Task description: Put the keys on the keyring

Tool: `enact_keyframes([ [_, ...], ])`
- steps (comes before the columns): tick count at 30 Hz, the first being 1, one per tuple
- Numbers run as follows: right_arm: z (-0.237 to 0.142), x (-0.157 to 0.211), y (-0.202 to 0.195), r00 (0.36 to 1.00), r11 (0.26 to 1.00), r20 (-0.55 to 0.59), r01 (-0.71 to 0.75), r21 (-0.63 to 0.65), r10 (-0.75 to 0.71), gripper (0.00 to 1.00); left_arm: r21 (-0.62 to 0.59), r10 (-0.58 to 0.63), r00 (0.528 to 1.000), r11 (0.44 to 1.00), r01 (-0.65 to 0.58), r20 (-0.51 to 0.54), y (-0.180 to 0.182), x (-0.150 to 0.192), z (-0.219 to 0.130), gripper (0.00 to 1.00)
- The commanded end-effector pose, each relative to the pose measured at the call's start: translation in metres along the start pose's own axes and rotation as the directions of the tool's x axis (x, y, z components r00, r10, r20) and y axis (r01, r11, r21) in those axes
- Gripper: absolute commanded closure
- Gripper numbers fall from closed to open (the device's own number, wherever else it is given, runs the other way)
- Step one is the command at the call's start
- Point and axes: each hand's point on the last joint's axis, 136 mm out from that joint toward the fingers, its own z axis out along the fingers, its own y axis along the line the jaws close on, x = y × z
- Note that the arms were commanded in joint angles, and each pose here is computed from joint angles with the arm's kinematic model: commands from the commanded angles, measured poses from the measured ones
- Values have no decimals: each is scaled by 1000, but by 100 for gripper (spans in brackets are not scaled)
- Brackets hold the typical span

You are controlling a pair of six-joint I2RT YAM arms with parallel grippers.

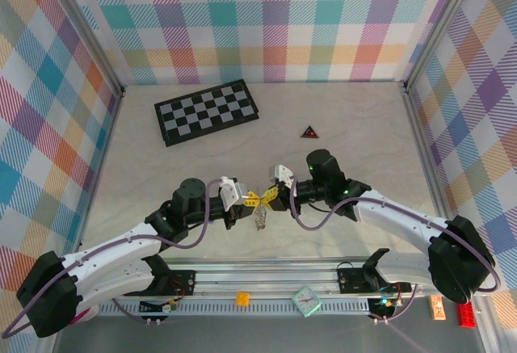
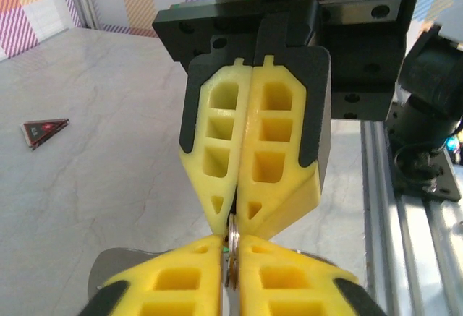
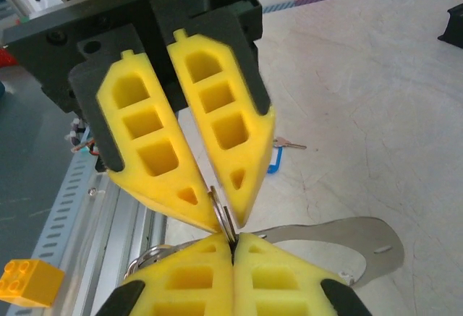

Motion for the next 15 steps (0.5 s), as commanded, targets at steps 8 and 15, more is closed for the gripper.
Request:
enact_keyframes([
  [8, -6, -2, 1, 985, 996, -149, 94, 0, -93, 100, -67, 32, 996, 997, -37, -78, 14, -8, 1, 71],
  [15, 0, -6, 6, 966, 989, -214, 143, -26, -146, 100, -26, 47, 993, 998, -51, -109, 10, -9, 4, 73],
])
